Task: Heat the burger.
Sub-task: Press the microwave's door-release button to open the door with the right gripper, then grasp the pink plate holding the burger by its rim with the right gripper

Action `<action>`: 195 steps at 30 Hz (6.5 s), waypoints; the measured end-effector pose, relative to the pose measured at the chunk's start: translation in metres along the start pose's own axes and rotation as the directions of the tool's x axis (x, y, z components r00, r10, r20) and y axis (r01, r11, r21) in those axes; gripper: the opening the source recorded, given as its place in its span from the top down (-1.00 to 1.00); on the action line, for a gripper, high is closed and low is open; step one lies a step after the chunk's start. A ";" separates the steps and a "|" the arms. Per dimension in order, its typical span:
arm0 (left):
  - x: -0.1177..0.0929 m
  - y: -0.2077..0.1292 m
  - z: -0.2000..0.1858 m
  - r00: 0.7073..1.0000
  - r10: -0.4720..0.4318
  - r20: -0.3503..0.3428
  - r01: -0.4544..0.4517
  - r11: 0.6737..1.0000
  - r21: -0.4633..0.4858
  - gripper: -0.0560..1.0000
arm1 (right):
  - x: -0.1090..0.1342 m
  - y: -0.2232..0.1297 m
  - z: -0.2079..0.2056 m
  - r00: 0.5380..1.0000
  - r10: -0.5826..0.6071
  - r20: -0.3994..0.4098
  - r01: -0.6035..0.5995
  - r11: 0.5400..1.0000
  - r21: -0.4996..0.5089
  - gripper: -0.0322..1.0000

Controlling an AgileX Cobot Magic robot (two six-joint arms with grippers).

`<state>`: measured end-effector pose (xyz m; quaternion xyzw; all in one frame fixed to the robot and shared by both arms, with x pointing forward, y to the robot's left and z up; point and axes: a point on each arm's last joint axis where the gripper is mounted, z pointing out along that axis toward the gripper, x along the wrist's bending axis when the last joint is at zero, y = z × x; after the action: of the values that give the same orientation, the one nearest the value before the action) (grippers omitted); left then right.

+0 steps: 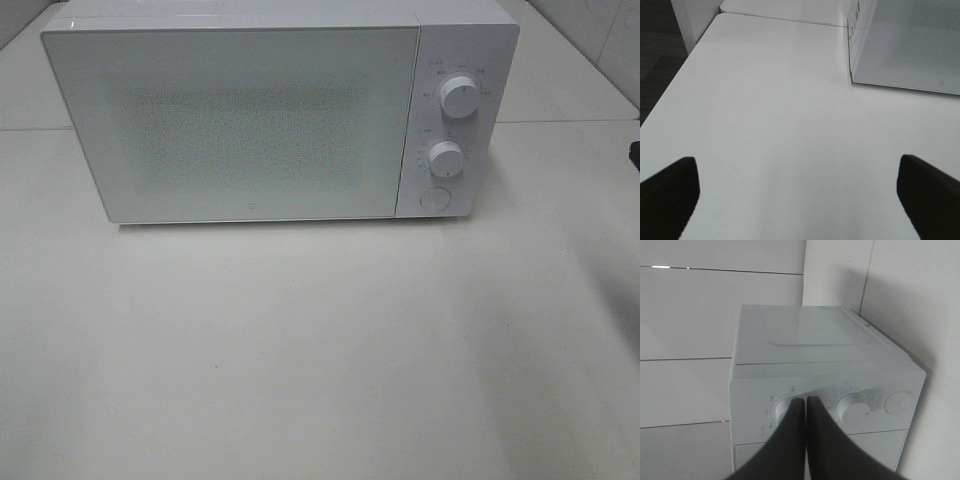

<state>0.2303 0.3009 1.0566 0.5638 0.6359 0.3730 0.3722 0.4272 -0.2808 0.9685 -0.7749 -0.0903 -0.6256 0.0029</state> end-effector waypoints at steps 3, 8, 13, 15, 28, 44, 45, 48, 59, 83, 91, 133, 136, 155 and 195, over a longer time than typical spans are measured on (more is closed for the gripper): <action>0.000 0.000 0.000 1.000 0.000 0.000 0.000 1.000 0.000 -0.99 | -0.007 -0.013 0.006 0.999 0.027 0.031 -0.029 0.998 0.050 0.89; 0.000 0.000 0.000 1.000 0.000 0.000 0.000 1.000 0.000 -0.99 | -0.018 -0.032 0.015 0.994 0.072 0.079 -0.078 0.995 0.070 0.89; 0.000 0.000 0.000 1.000 0.000 0.000 0.000 1.000 0.000 -0.99 | -0.029 -0.053 0.024 0.988 0.069 0.135 -0.082 0.992 0.093 0.89; 0.000 0.000 0.000 1.000 0.000 0.000 0.000 1.000 0.000 -0.99 | -0.029 -0.065 0.034 0.988 0.062 0.145 -0.078 0.991 0.109 0.89; 0.000 0.000 0.000 1.000 0.000 0.000 0.000 1.000 0.000 -0.99 | -0.036 -0.094 0.078 0.983 0.025 0.182 -0.049 0.990 0.133 0.89; 0.000 0.000 0.000 1.000 0.000 0.000 0.000 1.000 0.000 -0.99 | -0.050 -0.108 0.133 0.976 0.056 0.210 -0.064 0.998 0.028 0.89; 0.000 0.000 0.000 1.000 0.000 0.000 0.000 1.000 0.000 -0.99 | -0.053 -0.109 0.138 0.975 0.061 0.215 -0.067 0.998 0.020 0.89; 0.000 0.000 0.000 1.000 0.000 0.000 0.000 1.000 0.000 -0.99 | -0.057 -0.112 0.146 0.973 0.063 0.222 -0.068 0.998 0.015 0.89; 0.000 0.000 0.000 1.000 0.000 0.000 0.000 1.000 0.000 -0.99 | -0.068 -0.110 0.166 0.969 0.071 0.236 -0.069 0.997 -0.014 0.89; 0.000 0.000 0.000 1.000 0.000 0.000 0.000 1.000 0.000 -0.99 | -0.078 -0.101 0.181 0.971 0.034 0.237 -0.020 0.998 -0.065 0.89; 0.000 0.000 0.000 1.000 0.000 0.000 0.000 1.000 0.000 -0.99 | -0.076 -0.102 0.183 0.975 0.037 0.221 -0.023 0.998 -0.066 0.89; 0.000 0.000 0.000 1.000 0.000 0.000 0.000 1.000 0.000 -0.99 | -0.074 -0.103 0.197 0.971 0.085 0.224 -0.060 0.992 -0.113 0.89; 0.000 0.000 0.000 1.000 0.000 0.000 0.000 1.000 0.000 -0.99 | -0.075 -0.103 0.196 0.971 0.084 0.224 -0.061 0.992 -0.111 0.89; 0.000 0.000 0.000 1.000 0.000 0.000 0.000 1.000 0.000 -0.99 | -0.056 -0.094 0.157 0.981 0.065 0.185 -0.053 0.996 -0.071 0.89; 0.000 0.000 0.000 1.000 0.000 0.000 0.000 1.000 0.000 -0.99 | 0.054 -0.077 0.017 0.315 -0.947 -0.053 0.696 0.193 0.692 0.89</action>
<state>0.2303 0.3009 1.0566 0.5638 0.6359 0.3730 0.3722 0.4435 -0.1960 1.0089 -0.6518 -0.6929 -0.2863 -0.1143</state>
